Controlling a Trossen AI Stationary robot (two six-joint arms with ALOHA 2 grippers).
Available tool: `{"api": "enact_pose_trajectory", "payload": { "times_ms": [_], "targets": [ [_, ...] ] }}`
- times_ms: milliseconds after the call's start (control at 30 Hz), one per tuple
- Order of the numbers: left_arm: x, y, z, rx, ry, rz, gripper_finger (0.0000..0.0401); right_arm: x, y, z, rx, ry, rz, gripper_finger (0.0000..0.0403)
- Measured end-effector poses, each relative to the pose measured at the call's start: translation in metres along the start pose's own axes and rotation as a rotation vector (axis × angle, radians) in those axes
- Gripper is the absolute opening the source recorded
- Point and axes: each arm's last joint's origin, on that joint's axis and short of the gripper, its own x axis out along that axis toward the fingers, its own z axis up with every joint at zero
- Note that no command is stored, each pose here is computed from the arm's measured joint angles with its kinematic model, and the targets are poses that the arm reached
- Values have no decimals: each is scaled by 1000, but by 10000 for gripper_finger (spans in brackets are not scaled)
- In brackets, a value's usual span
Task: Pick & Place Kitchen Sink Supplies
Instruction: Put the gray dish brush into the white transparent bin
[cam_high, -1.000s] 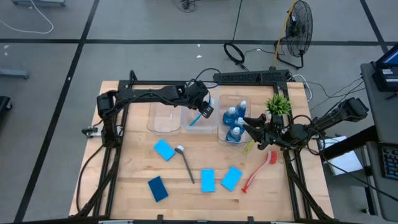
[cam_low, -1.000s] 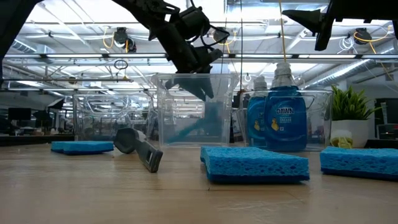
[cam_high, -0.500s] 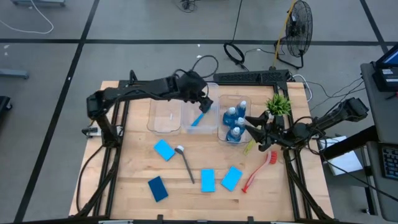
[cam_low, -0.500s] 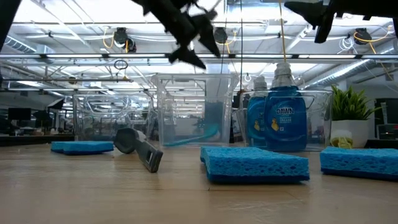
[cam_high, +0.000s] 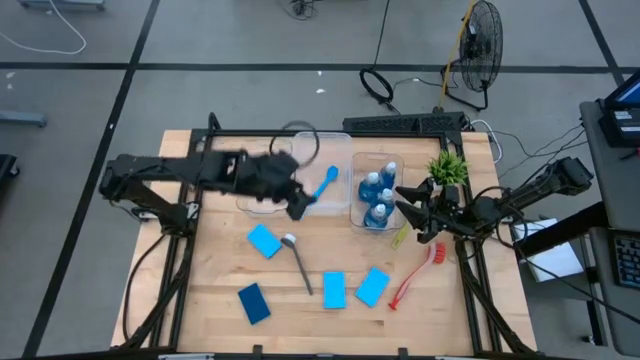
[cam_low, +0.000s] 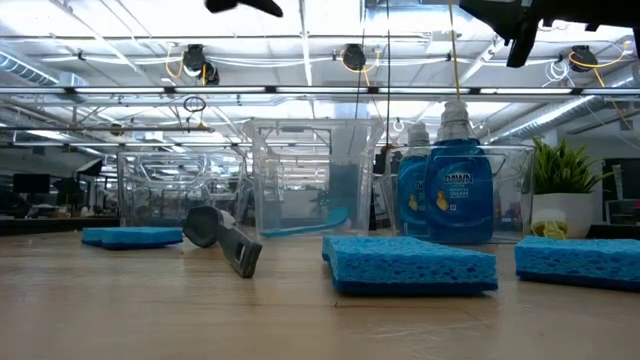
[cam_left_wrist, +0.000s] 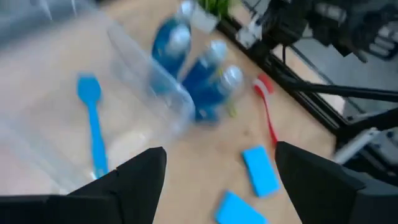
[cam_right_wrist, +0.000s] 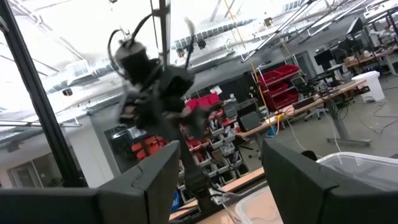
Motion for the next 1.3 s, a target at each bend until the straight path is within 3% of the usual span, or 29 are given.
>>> {"api": "enact_pose_trajectory", "payload": {
  "times_ms": [133, 433, 800, 1033, 1200, 1300],
  "targets": [
    [1, -20, -24, -190, 62, -16, 289, 0, 0, 0, 1, -1, 0, 213],
    [38, -35, -68, -459, 144, 182, 266, 0, 0, 0, 5, -2, 0, 213],
    [114, -23, -106, -509, 249, 469, 267, 0, 0, 0, 6, -2, 1, 213],
    [147, -8, -132, -527, 393, 651, 278, 0, 0, 0, 27, 2, 0, 213],
    [162, -3, -144, -500, 427, 701, 278, 0, 0, -1, 18, 9, -3, 213],
    [169, 3, -154, -541, 460, 706, 274, 0, 0, -1, 13, 14, -4, 213]
  ]
}}
